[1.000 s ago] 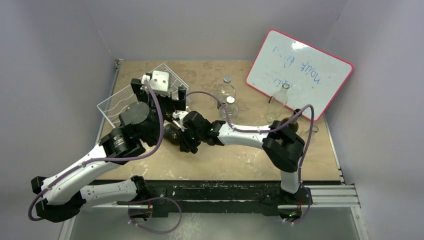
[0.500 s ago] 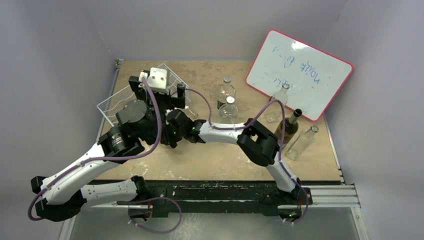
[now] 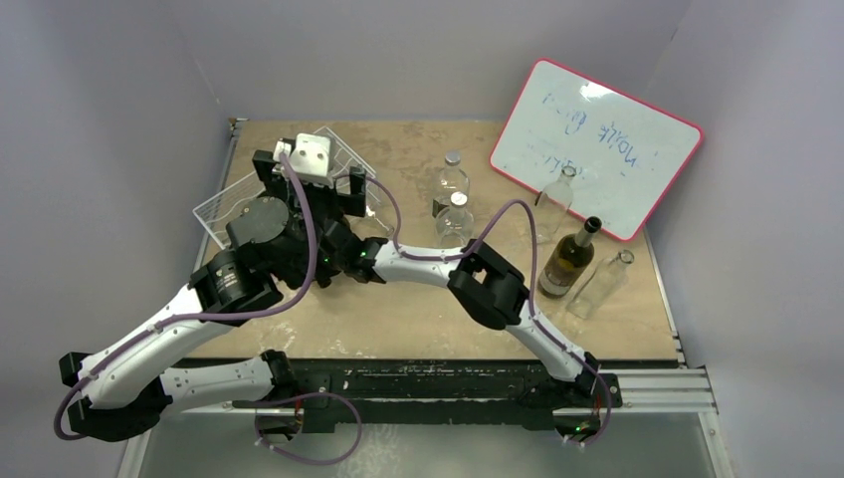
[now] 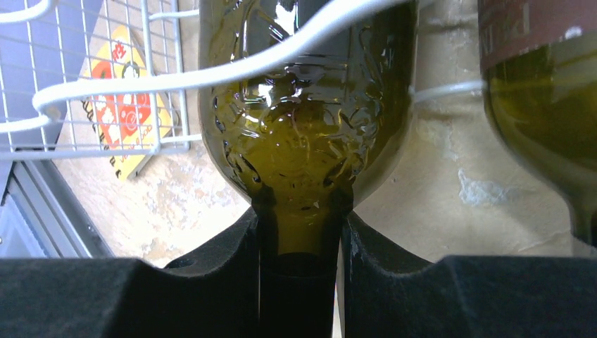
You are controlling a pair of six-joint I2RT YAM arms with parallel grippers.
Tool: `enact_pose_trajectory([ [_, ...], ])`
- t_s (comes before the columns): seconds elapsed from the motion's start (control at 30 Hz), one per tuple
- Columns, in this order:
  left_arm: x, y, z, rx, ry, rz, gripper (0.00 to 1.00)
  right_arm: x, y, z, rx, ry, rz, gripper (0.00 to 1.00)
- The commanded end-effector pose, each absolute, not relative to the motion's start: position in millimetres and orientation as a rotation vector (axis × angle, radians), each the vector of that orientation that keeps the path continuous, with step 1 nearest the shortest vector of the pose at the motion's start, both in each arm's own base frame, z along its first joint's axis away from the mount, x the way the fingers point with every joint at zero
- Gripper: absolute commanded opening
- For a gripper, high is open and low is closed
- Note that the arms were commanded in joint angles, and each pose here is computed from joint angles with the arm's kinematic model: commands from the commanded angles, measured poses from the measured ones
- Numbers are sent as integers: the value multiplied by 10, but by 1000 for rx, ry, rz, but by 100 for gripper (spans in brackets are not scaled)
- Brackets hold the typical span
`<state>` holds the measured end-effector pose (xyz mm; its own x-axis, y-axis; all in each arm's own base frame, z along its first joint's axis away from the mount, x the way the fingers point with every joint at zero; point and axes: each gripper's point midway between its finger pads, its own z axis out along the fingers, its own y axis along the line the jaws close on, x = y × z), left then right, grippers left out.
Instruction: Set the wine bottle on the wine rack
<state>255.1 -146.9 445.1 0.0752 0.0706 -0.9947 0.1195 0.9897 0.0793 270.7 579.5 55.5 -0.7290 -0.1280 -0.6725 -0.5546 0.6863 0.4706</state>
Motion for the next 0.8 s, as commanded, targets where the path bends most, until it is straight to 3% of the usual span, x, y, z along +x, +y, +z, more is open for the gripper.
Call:
enact_pose_trajectory([
  [0.0,2505,-1395,4613,141,1468,-51,100,3019,6144,1589,-399,2011,1030,23],
  [0.27,2501,-1389,4597,153,1469,-43,100,3012,6151,1442,-415,2044,1007,45],
  [0.5,2508,-1369,4618,134,1467,-37,100,2969,6103,1499,-446,2063,993,75],
  [0.77,2483,-1327,4745,113,1447,-55,100,2846,5949,1851,-492,2007,1038,80],
])
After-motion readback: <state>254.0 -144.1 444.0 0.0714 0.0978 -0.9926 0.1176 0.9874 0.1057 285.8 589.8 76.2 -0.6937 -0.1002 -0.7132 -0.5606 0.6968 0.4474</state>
